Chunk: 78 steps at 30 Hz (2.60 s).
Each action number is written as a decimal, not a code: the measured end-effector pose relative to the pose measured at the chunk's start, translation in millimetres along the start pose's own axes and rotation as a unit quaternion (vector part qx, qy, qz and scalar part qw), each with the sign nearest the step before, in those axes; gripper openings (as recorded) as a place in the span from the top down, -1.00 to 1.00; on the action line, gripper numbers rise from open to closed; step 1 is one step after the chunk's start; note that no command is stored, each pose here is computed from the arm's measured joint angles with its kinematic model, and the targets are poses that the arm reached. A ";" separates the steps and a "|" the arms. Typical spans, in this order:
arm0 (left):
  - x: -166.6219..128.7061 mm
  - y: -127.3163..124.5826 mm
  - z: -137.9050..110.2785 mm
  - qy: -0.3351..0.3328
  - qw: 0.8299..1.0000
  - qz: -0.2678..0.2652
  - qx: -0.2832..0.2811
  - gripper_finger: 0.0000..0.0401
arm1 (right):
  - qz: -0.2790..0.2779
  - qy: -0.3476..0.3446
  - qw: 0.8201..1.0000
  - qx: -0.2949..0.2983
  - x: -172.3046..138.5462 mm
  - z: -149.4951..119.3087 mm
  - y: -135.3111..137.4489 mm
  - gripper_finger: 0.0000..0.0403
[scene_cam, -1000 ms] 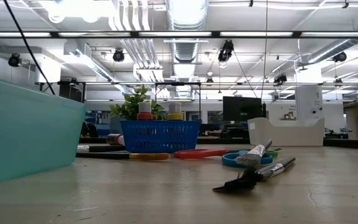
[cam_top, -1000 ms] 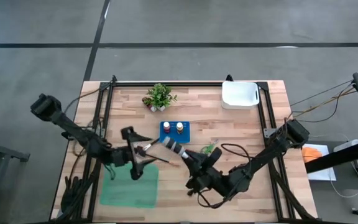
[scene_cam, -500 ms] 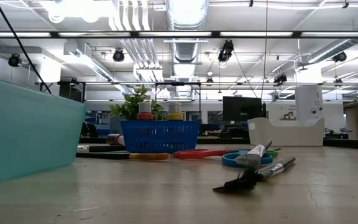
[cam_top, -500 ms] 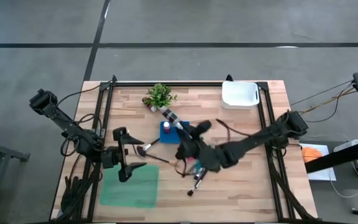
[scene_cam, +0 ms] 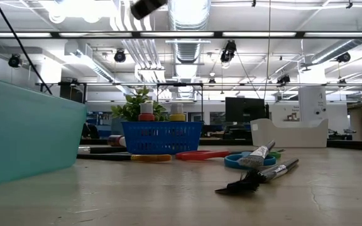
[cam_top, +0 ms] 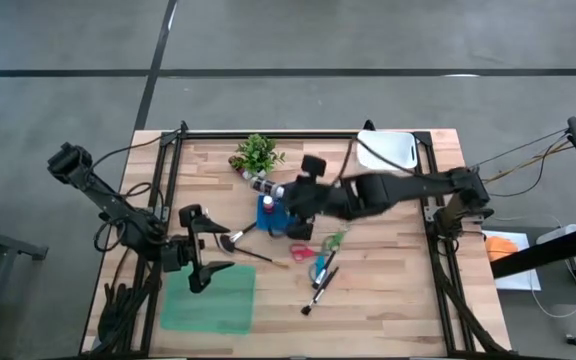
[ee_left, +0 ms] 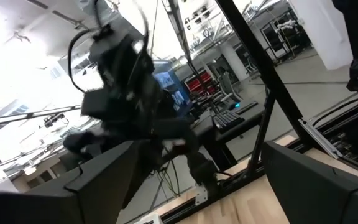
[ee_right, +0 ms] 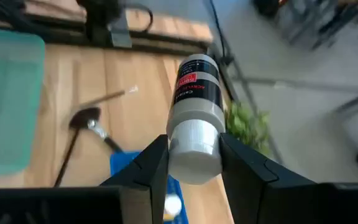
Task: Pick & Place Paint Supplies
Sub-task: Put the grey paint into the blue bin
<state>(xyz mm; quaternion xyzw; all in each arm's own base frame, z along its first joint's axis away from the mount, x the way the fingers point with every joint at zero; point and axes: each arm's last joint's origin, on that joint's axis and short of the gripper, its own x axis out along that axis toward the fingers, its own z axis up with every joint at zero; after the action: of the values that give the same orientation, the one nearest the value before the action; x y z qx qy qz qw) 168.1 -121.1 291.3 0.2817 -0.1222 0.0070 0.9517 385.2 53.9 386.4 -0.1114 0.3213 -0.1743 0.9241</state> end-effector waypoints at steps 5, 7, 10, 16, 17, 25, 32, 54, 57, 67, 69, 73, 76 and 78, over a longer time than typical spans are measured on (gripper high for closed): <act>-5.3 10.8 5.4 -0.009 1.000 0.015 0.005 -0.78 | 0.097 0.063 0.992 0.042 5.7 -0.2 -20.2 0.45; -8.8 16.6 7.7 -0.013 1.000 0.021 0.001 -0.78 | 0.129 0.102 0.985 0.059 14.4 -5.4 -23.9 0.45; -13.7 22.8 8.3 -0.003 1.000 0.025 -0.004 -0.78 | 0.124 0.165 0.977 0.061 31.2 -17.3 -26.4 0.45; -19.0 26.8 3.4 0.045 0.998 0.040 -0.020 -0.78 | 0.155 0.222 0.961 0.059 61.5 -30.6 -18.4 0.45; -19.2 26.8 3.1 0.046 0.998 0.040 -0.022 -0.78 | 0.160 0.229 0.958 0.057 66.2 -32.5 -16.5 0.45; -19.2 25.8 2.7 0.049 0.998 0.037 -0.021 -0.77 | 0.175 0.313 0.933 0.035 78.2 -32.7 -20.6 0.45; -19.2 25.5 2.5 0.047 0.998 0.034 -0.028 -0.77 | 0.218 0.364 0.905 0.030 88.8 -36.3 -19.8 0.45; -19.2 24.0 1.0 0.053 0.998 0.028 -0.025 -0.77 | 0.194 0.408 0.892 -0.022 134.8 -63.5 -10.7 0.45; -19.2 23.9 0.8 0.053 0.998 0.027 -0.024 -0.77 | 0.196 0.412 0.889 -0.029 139.7 -66.3 -9.3 0.45; -19.3 23.6 0.5 0.055 0.998 0.026 -0.024 -0.77 | 0.196 0.420 0.885 -0.034 149.3 -71.8 -10.1 0.45; -19.2 23.7 0.5 0.055 0.998 0.027 -0.024 -0.77 | 0.196 0.419 0.886 -0.034 150.2 -72.0 -10.2 0.45; -19.2 23.7 0.5 0.055 0.998 0.027 -0.024 -0.77 | 0.196 0.419 0.886 -0.033 150.9 -72.1 -11.6 0.45; -19.2 23.7 0.5 0.055 0.998 0.027 -0.024 -0.77 | 0.196 0.417 0.887 -0.032 151.5 -72.0 -12.5 0.45; -19.2 23.7 0.5 0.055 0.998 0.027 -0.024 -0.77 | 0.196 0.417 0.887 -0.032 151.6 -72.0 -12.7 0.45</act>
<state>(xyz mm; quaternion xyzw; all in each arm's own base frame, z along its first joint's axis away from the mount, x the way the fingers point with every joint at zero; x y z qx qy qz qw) 147.4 -100.4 299.8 0.2545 -0.0773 0.0447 0.9629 447.5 -24.1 250.9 0.0070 0.6980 -0.0098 0.7160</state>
